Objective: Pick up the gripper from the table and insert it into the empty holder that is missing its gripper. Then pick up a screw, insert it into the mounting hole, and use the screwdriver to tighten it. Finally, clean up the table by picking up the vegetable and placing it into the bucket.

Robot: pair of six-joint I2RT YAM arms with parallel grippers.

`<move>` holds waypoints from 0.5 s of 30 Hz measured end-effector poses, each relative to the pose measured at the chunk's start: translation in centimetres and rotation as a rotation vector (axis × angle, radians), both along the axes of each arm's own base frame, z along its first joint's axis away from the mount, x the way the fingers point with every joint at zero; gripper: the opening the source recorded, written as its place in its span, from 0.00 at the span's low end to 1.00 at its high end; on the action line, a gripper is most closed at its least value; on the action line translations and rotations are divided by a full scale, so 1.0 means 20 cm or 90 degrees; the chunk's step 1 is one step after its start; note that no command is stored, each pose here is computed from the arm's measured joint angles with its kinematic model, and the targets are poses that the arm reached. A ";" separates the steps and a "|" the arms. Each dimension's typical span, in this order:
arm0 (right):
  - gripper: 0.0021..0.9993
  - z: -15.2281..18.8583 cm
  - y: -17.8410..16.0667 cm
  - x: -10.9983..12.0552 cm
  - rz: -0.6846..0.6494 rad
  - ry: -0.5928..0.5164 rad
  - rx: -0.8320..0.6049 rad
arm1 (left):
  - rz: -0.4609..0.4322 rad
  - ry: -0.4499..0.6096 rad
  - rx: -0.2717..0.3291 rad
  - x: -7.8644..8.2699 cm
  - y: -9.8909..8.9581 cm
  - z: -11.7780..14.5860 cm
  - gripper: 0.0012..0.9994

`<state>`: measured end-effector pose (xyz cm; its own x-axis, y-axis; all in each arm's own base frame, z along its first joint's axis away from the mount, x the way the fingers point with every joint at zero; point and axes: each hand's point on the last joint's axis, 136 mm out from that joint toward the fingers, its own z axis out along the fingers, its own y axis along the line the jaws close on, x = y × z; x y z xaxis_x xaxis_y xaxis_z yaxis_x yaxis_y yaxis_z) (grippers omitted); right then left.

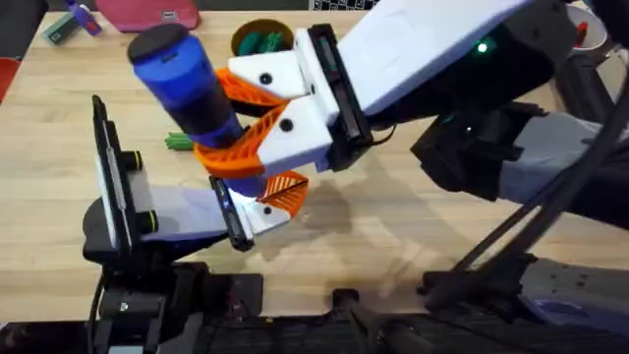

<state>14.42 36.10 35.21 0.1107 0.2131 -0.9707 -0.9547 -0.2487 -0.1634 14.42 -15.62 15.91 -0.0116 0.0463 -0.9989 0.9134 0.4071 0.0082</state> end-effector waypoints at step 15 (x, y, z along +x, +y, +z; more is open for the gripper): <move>0.02 0.00 0.00 -0.01 -0.003 -0.031 0.009 | 0.000 0.000 0.000 0.00 0.00 0.00 0.01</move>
<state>14.29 36.17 35.18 0.1594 0.2258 -0.9611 -0.9467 -0.2409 -0.2136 14.42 -15.62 15.90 -0.0119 0.0463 -0.9989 0.9134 0.4071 0.0079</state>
